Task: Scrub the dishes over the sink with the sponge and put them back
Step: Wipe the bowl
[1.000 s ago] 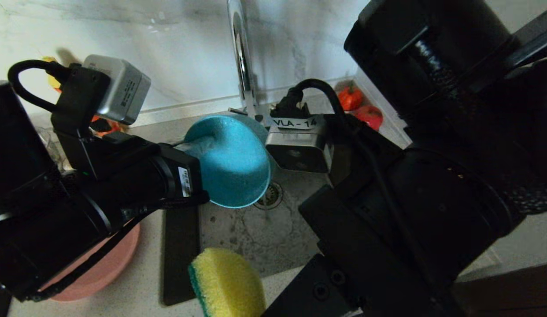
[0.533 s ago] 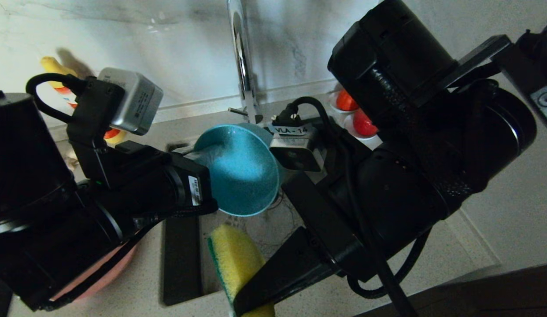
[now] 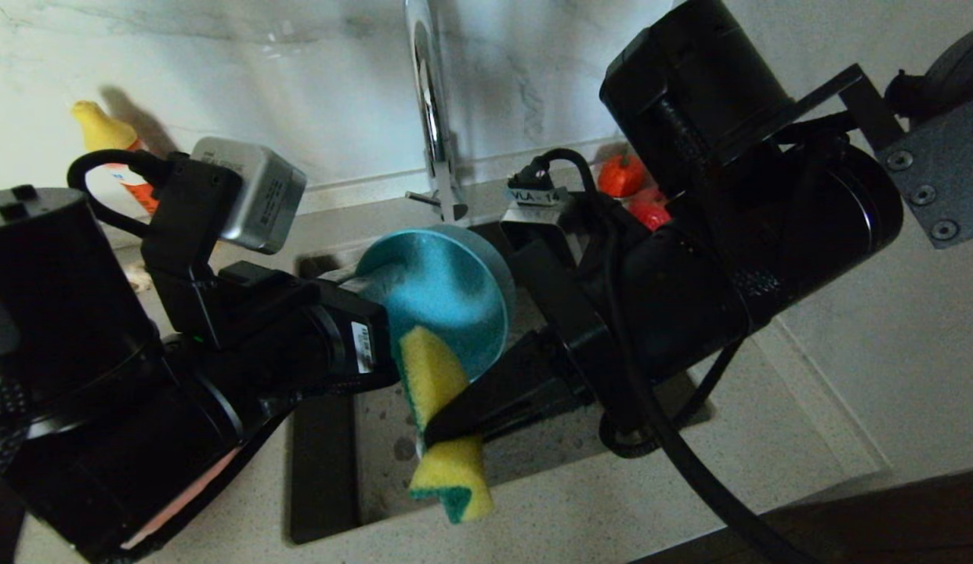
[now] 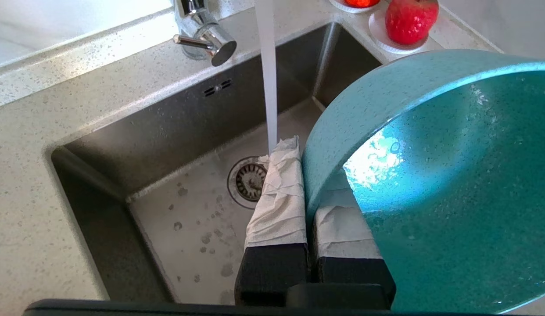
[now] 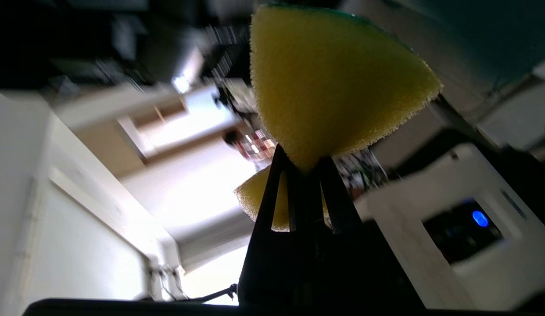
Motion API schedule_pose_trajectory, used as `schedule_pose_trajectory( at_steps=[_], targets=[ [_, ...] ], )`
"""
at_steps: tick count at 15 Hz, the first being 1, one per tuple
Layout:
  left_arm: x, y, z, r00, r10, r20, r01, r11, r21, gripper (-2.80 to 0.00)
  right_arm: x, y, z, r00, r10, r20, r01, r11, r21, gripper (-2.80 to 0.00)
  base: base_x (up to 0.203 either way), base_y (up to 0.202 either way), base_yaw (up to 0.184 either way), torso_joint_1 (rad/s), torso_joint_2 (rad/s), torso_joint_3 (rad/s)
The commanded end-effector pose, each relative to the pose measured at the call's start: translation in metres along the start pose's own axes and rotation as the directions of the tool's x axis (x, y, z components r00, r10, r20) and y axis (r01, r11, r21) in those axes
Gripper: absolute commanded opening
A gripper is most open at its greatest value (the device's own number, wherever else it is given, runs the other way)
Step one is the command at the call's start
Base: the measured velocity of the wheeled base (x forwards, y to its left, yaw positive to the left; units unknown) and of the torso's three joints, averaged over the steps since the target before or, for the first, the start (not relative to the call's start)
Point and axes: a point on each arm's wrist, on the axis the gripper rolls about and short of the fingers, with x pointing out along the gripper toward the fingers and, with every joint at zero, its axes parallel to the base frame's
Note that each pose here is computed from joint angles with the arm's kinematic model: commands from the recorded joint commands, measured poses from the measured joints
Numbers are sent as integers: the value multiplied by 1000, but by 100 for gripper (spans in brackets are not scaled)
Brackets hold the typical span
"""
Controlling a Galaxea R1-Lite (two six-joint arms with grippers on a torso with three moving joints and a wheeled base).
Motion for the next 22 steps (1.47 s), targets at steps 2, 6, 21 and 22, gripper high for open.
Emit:
schedule_pose_trajectory(
  at_steps=[2, 6, 21, 22],
  targets=[
    [2, -2, -4, 1000, 4, -1, -4, 1000, 1, -280, -10, -5, 12, 998, 15, 63, -17, 1000, 27, -280, 0, 0, 0, 0, 0, 0],
    [-2, -9, -8, 1000, -27, -15, 27, 1000, 7, -280, -12, -4, 14, 997, 30, 75, -31, 999, 15, -280, 0, 0, 0, 0, 0, 0],
    [9, -11, -8, 999, 32, -13, -32, 999, -12, -280, -19, 0, 3, 998, -3, 63, 0, 999, 42, -280, 0, 0, 0, 0, 0, 0],
    [8, -11, -5, 999, 35, -5, -36, 999, -17, -280, -17, -2, 3, 998, -9, 57, 6, 999, 50, -280, 0, 0, 0, 0, 0, 0]
  ],
)
